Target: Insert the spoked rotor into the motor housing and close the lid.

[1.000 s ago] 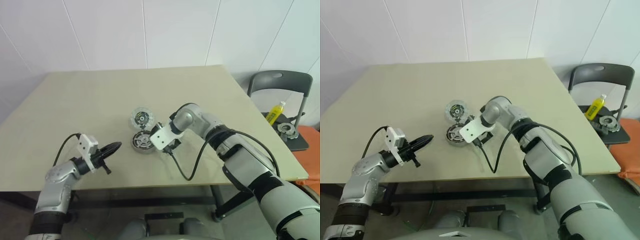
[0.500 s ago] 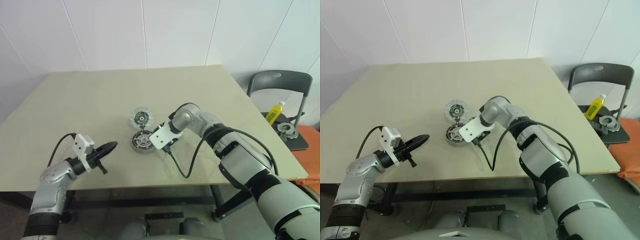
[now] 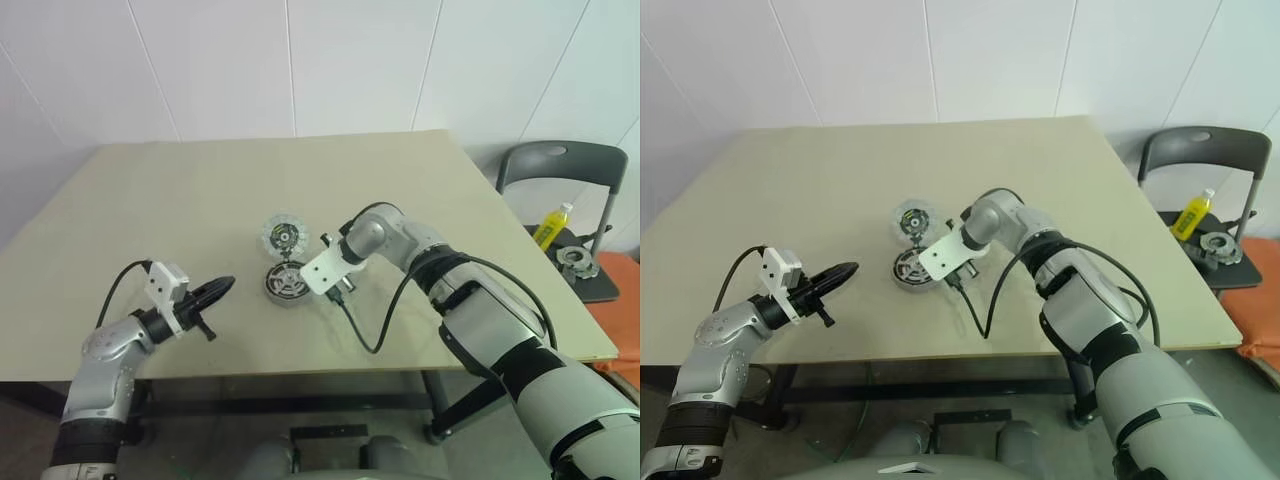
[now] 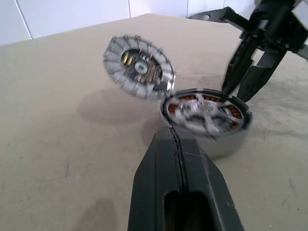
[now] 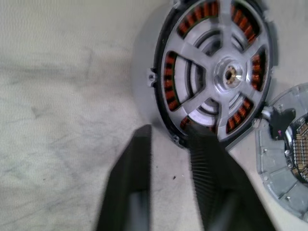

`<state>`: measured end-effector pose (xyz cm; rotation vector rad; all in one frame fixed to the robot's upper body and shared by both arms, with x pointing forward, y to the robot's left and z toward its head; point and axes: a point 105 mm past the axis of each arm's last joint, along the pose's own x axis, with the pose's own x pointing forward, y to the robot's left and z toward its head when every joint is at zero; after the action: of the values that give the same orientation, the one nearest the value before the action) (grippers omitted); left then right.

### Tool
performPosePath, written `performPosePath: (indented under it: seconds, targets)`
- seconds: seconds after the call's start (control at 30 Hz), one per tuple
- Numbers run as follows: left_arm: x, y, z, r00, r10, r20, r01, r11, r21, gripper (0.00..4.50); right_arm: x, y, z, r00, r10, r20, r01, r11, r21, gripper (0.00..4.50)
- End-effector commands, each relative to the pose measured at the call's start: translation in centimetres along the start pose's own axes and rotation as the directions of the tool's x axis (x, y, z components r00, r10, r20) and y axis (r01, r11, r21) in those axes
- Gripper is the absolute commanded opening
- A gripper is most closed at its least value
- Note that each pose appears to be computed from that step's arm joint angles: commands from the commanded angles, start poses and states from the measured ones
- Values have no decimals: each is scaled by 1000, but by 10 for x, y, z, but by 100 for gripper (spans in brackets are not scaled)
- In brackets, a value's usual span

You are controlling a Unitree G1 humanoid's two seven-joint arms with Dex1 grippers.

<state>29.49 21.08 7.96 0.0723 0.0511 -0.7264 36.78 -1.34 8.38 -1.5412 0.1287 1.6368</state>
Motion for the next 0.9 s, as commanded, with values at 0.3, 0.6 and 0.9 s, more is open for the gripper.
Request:
performPosePath:
  seconds: [0.3,0.6,0.9]
  targets:
    - [4,3,8,1000,1,21,-2,999,33,0,-13,-15,1,999,-52,-1,52,999,-1,10]
    - [7,1,5,1000,-1,16,1,1000,29,0,-33,-13,14,994,-4,109,-6,996,94,10]
    - [7,-3,-1,1000,3,9,-3,1000,20,0,-55,16,16,999,9,36,-19,964,264,10]
